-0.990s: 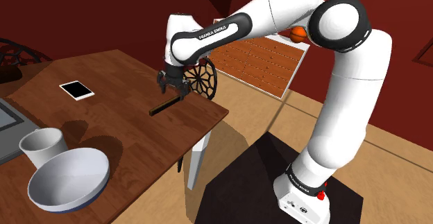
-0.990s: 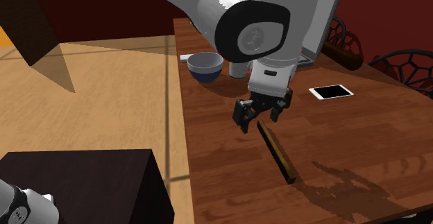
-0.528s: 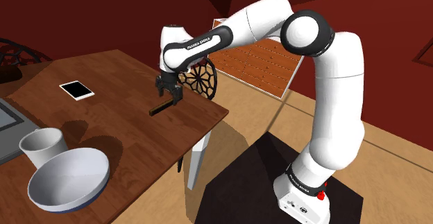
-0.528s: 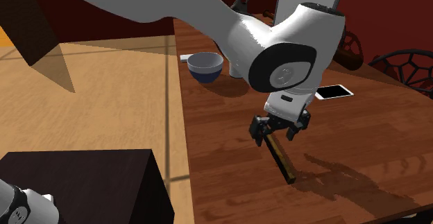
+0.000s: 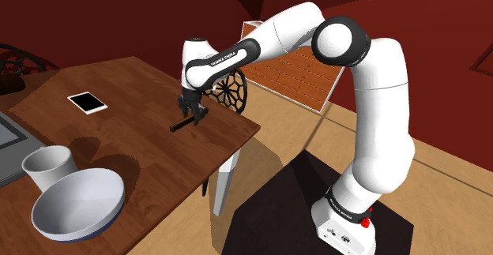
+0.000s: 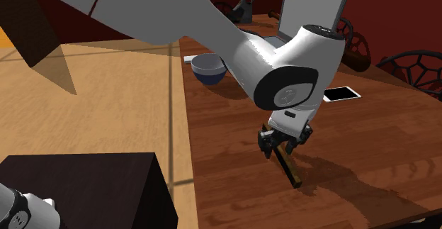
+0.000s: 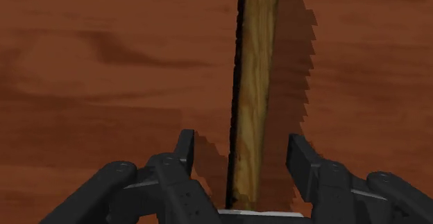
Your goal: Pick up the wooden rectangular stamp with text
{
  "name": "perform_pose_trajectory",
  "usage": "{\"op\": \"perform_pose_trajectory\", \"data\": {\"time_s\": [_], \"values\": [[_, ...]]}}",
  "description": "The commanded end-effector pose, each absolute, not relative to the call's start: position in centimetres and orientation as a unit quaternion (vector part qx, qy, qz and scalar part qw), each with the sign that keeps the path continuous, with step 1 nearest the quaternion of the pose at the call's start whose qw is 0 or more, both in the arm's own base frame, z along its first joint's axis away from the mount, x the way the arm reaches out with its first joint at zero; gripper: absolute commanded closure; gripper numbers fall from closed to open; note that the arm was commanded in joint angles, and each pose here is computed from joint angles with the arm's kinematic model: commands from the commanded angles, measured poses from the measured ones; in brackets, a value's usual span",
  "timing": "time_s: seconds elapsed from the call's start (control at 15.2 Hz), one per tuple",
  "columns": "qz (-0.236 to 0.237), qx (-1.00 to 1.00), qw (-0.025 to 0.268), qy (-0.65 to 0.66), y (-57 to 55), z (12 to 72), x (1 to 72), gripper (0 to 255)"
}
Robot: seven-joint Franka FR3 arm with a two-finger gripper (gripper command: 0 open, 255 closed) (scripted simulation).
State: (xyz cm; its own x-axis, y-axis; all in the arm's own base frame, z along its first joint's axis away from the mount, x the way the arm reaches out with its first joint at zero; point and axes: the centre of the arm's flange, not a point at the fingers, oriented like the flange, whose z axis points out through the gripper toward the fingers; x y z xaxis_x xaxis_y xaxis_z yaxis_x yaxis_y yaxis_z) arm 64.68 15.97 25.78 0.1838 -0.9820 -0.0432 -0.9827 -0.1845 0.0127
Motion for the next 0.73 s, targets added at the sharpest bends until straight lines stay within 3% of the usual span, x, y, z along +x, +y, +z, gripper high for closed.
{"op": "perform_pose_trajectory", "data": {"time_s": [0.0,0.66], "values": [[0.021,-0.769,0.009,0.638,15.9,25.7,64.7,255],[0.021,-0.769,0.009,0.638,16.0,26.8,64.7,255]]}}
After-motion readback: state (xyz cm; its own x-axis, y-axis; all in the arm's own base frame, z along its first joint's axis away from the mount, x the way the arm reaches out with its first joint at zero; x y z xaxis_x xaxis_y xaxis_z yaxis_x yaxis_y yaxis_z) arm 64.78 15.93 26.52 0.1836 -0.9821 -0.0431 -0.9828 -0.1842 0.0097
